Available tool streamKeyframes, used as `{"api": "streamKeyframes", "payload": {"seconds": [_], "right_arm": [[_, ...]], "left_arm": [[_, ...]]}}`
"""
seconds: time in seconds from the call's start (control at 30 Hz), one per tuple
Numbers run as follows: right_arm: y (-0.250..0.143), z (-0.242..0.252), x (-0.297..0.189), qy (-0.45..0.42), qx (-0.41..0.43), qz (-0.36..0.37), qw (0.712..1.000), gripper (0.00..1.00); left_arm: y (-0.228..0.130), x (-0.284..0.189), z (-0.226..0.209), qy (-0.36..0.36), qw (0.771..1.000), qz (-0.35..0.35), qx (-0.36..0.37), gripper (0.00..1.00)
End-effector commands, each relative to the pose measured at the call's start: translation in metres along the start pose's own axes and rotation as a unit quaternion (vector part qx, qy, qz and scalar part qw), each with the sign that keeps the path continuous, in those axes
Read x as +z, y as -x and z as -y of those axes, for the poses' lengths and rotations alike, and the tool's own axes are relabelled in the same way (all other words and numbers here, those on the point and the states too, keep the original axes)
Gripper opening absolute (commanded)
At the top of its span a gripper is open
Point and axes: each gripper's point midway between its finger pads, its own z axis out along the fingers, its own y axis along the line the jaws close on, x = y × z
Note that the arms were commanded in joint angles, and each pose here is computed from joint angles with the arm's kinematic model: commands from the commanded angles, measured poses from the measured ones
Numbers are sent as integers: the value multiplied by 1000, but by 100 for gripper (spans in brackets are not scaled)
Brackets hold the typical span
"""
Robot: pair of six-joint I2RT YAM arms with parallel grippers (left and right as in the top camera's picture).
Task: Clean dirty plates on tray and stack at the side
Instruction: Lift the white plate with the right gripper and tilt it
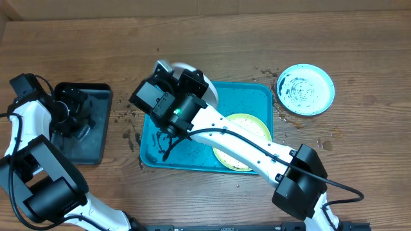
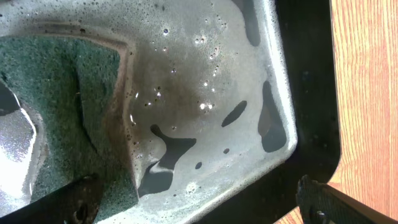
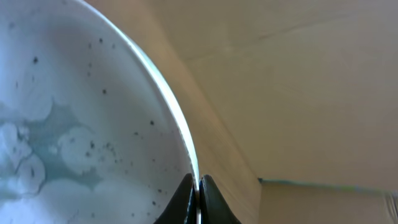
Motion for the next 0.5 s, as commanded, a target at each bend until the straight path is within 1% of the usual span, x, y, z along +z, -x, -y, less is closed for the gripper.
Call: {"api": "streamKeyframes", "payload": {"seconds": [0.0,0.03,0.07,0.1,0.13,0.17,0.2,0.23,0.33,0.4,0.47], "right_arm": [[5,-41,-10,138,-13,16,990,4],[-4,-73,-22,233,-72,18,970,4],[-9,-85,-29,271,-104,20,957,4],[-12,-80,-25,259,-95,11,961,4],[-11,-66,-18,217,-62,0,974,4],[-9,-37,-5,139,3,-13,990,4],[-11,-17,4,92,49,-22,994,4],[-12,-11,6,85,60,-25,994,4],[-26,19,29,116,165,-55,978,4],[-41,37,45,185,239,-83,950,4],[-57,54,58,265,300,-103,911,4]], "left_arm": [[-5,4,-1,1,1000,-9,5,100],[-5,4,-1,1,1000,-9,5,100],[-5,4,-1,1,1000,-9,5,100],[-5,4,-1,1,1000,-9,5,100],[-5,4,-1,1,1000,-9,5,100],[-5,4,-1,1,1000,-9,5,100],[-5,4,-1,1,1000,-9,5,100],[-5,4,-1,1,1000,-9,5,100],[-5,4,-1,1,1000,-9,5,100],[-5,4,-1,1,1000,-9,5,100],[-5,4,-1,1,1000,-9,5,100]]}}
